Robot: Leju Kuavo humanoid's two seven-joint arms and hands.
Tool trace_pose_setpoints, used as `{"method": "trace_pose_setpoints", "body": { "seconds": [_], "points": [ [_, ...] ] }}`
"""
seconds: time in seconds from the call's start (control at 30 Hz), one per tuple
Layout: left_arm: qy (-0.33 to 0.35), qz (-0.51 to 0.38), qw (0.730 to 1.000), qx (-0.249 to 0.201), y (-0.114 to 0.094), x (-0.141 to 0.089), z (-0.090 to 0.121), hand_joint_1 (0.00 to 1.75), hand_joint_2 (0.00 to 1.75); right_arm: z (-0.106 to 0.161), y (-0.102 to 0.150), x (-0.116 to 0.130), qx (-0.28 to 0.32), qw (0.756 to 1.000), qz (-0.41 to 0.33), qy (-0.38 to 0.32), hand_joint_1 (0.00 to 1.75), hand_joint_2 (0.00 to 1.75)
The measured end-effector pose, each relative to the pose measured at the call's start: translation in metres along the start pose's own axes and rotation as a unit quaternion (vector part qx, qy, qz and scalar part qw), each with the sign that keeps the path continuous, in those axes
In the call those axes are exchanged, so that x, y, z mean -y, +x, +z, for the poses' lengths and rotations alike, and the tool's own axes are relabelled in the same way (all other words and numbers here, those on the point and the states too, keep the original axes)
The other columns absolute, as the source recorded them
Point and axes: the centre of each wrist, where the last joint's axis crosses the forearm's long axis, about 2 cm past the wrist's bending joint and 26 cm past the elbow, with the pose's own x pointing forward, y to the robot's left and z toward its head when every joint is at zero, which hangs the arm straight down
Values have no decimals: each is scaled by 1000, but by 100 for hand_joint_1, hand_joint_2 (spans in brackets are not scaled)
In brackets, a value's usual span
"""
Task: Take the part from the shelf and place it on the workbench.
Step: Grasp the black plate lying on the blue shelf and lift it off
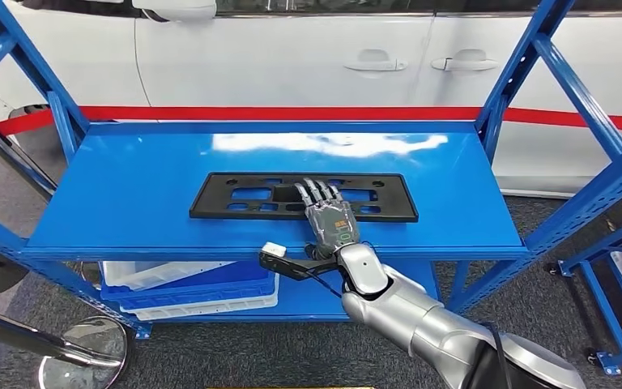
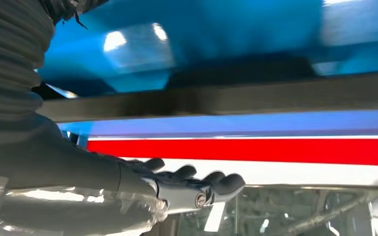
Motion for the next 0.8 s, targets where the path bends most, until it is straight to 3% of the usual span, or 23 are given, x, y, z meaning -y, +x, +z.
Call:
{"method": "trace_pose_setpoints", "body": {
  "seconds": [0.4,0.43,0.53,0.57,0.8],
  "points": [
    [-3,8,1000,-13,-6,6,1,0,0,0,-23,-2,-88,994,64,-13,0,175],
    [-5,8,1000,-13,-6,6,1,0,0,0,-26,-2,-91,993,68,-13,27,175],
    [-11,8,1000,-13,-6,7,2,0,0,0,-34,-3,-98,992,74,-9,152,175],
    [-11,8,1000,-12,-6,8,2,0,0,1,-36,-4,-100,992,75,-7,167,175],
    [-17,14,1000,-14,-6,9,2,0,0,11,-47,-15,-99,992,81,7,174,175]
  ]
}}
